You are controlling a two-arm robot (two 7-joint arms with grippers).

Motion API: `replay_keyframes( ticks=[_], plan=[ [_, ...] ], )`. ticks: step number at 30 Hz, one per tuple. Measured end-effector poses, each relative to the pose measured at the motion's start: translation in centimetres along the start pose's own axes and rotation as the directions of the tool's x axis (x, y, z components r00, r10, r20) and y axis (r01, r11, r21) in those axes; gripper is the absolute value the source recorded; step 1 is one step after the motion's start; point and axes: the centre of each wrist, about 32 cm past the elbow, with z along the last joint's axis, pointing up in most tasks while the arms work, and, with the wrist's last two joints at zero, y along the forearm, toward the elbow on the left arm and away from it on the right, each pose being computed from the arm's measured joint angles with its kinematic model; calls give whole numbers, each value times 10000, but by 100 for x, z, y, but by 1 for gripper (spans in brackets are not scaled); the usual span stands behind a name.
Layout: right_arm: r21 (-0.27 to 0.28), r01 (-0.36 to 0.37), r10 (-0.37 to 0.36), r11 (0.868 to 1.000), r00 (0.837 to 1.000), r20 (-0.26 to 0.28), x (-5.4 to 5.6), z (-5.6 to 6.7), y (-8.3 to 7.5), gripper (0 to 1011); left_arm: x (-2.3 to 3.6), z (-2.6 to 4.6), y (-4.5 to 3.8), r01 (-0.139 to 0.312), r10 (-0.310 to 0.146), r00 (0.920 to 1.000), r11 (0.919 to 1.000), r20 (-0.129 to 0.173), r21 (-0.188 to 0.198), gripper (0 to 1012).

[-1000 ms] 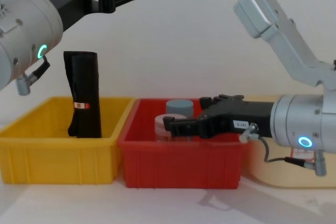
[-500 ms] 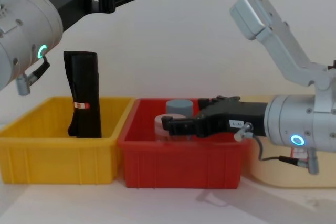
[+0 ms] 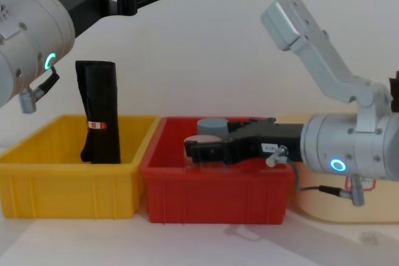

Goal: Pick up the garbage bag with the one hand and transfer it to the other hand.

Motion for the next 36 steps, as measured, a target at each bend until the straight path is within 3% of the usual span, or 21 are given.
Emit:
replay_keyframes(
  ticks=[17, 25, 31, 36],
  plan=[
    [-285, -16, 10, 9996, 9998, -219, -1, -5, 152, 1001, 0, 0, 0, -1, 1, 10000, 10000, 0, 0, 1001],
    [-466, 9, -23, 9989, 9995, -302, -2, -21, 194, 841, 0, 0, 0, 0, 0, 10000, 10000, 0, 1, 1001],
    [-535, 30, -49, 9986, 9993, -365, -3, -30, 205, 667, 0, 0, 0, 0, 0, 10000, 10000, 0, 0, 1001],
    [-525, 79, -99, 9986, 9992, -389, 0, -26, 201, 667, 0, 0, 0, 0, 0, 10000, 10000, 0, 1, 1001]
  ],
)
